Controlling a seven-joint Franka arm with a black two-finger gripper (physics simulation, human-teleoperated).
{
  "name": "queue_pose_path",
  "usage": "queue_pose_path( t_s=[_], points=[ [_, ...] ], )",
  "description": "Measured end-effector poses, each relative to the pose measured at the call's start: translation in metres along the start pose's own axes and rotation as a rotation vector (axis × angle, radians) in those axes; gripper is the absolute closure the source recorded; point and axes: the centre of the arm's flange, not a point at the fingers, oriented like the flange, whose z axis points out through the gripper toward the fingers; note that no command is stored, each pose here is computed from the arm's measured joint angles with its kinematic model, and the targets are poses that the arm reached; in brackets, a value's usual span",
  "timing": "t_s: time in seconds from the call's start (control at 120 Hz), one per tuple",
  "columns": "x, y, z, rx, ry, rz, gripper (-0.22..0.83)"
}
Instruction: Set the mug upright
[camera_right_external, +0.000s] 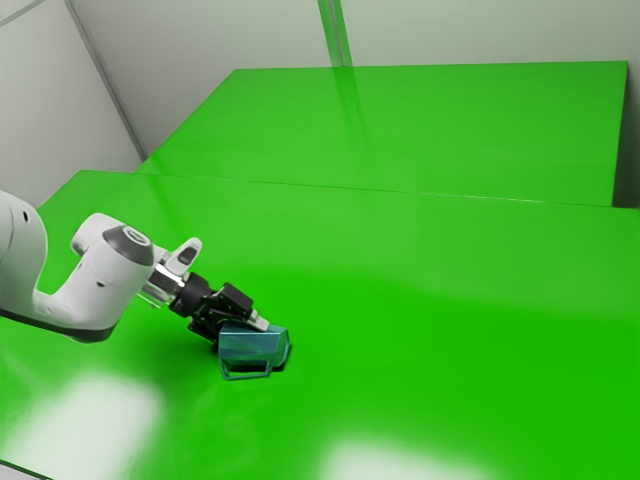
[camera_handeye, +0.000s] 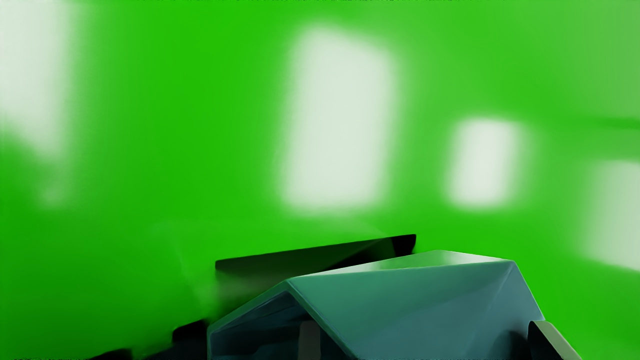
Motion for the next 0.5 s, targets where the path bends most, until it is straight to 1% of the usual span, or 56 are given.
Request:
queue_pose_path(
  t_s=[0.133,0.2,0.25,0.383,0.425,0.5],
  points=[
    [0.001,0.001,-0.005,-0.001,0.009,0.006,0.53],
    [0.001,0.004,-0.006,-0.01,0.013,0.009,0.6],
    [0.001,0.007,-0.007,-0.02,0.016,0.009,0.63],
    [0.001,0.019,-0.004,-0.048,0.014,0.024,0.66],
    [0.002,0.026,-0.003,-0.056,0.012,0.035,0.7],
    [0.004,0.041,-0.005,-0.07,0.014,0.063,0.73]
  ],
)
